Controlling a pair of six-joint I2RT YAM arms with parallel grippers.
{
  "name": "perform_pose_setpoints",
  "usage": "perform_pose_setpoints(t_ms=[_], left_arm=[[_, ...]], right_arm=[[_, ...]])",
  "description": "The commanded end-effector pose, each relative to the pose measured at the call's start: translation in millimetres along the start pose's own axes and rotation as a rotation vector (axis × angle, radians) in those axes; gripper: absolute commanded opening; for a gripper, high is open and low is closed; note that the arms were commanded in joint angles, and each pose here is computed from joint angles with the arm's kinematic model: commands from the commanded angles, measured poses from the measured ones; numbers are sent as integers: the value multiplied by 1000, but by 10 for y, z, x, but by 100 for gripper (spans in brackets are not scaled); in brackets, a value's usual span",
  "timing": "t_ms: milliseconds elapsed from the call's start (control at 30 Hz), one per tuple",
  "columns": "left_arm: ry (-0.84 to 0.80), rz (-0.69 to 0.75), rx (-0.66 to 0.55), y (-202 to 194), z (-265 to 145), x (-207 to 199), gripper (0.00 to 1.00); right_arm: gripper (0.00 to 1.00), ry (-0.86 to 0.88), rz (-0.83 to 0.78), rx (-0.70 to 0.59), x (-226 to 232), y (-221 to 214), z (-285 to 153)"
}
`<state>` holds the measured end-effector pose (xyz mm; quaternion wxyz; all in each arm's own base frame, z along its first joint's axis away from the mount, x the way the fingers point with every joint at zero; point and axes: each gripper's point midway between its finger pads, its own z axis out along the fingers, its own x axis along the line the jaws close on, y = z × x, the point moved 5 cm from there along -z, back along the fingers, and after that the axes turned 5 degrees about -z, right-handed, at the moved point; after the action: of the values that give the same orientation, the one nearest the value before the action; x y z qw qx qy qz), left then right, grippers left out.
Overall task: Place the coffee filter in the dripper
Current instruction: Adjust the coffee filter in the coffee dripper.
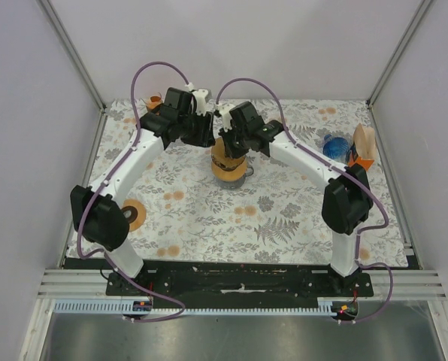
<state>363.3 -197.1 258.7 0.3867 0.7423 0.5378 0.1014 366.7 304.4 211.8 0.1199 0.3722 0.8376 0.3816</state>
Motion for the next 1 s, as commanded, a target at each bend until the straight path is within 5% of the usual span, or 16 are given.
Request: perform_pose_setpoints(t_ms=[0, 233, 600, 967], left_arm=[[-31, -134, -47, 21, -67, -6, 57], [-104, -230, 24, -184, 145, -27, 64], [-108, -261, 29, -199, 212, 1, 59], [-241, -467, 56, -272, 302, 88, 59]], right_arm=[[0, -70, 10, 64, -76, -107, 149], [0, -106, -39, 143, -20, -255, 348], [0, -119, -77, 250, 35, -465, 582], [0, -70, -55, 331, 86, -690, 685]])
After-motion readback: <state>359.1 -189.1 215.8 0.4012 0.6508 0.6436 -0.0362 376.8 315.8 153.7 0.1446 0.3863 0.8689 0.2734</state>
